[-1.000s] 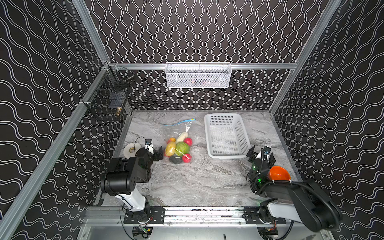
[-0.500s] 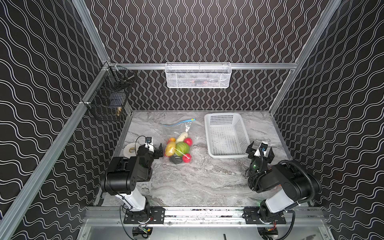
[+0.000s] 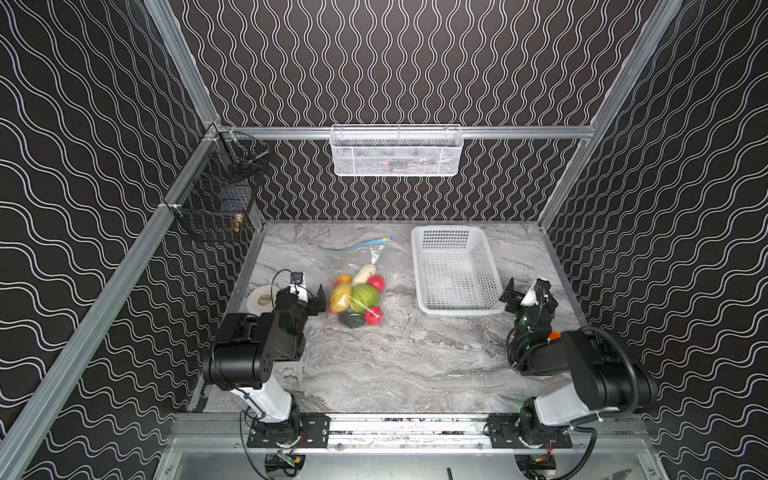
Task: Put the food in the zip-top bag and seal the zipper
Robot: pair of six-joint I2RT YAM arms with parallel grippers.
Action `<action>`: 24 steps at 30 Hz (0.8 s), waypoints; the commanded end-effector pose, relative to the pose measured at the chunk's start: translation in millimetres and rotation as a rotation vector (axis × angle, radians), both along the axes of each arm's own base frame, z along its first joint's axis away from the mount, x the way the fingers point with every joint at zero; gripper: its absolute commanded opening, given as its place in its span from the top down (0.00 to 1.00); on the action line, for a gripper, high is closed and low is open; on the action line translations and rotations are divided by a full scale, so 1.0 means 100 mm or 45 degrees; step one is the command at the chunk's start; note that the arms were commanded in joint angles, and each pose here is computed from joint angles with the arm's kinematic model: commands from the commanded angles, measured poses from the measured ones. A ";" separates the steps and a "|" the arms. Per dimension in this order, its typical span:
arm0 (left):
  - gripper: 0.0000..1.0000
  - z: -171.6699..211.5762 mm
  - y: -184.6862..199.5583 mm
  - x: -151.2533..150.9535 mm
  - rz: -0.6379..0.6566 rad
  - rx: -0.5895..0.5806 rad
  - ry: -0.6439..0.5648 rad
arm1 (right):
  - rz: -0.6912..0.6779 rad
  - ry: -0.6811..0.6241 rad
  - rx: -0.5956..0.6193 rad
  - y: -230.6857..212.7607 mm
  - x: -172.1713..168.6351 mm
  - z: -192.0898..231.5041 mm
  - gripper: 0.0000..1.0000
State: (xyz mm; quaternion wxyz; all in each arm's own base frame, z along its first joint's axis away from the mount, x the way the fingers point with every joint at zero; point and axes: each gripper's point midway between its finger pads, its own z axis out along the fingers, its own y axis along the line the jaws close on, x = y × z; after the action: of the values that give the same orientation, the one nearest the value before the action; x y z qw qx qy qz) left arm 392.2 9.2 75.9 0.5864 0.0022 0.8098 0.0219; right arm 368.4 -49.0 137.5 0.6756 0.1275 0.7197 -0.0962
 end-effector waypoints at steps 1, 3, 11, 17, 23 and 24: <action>0.01 0.02 0.03 0.03 0.017 0.020 -0.006 | 0.169 0.160 0.092 0.16 0.11 -0.24 0.01; 0.01 0.02 -0.05 0.03 -0.006 0.024 -0.004 | 0.191 0.095 0.075 0.16 0.12 -0.17 0.01; 0.01 0.01 -0.16 0.07 -0.056 0.065 0.025 | 0.178 0.119 0.072 0.14 0.10 -0.20 0.01; 0.01 -0.01 -0.21 0.08 -0.085 0.077 0.036 | 0.182 0.109 0.068 0.14 0.10 -0.19 0.01; 0.01 -0.01 -0.21 0.08 -0.084 0.076 0.038 | 0.183 0.098 0.066 0.15 0.10 -0.18 0.01; 0.01 -0.01 -0.21 0.08 -0.084 0.077 0.036 | 0.183 0.099 0.065 0.15 0.10 -0.18 0.01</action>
State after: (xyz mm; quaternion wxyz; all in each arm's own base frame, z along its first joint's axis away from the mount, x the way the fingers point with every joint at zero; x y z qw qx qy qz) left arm 399.1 -9.4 73.9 0.5734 0.0397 0.8178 0.0286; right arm 380.4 -35.1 131.5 0.6654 0.0972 0.7396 -0.0272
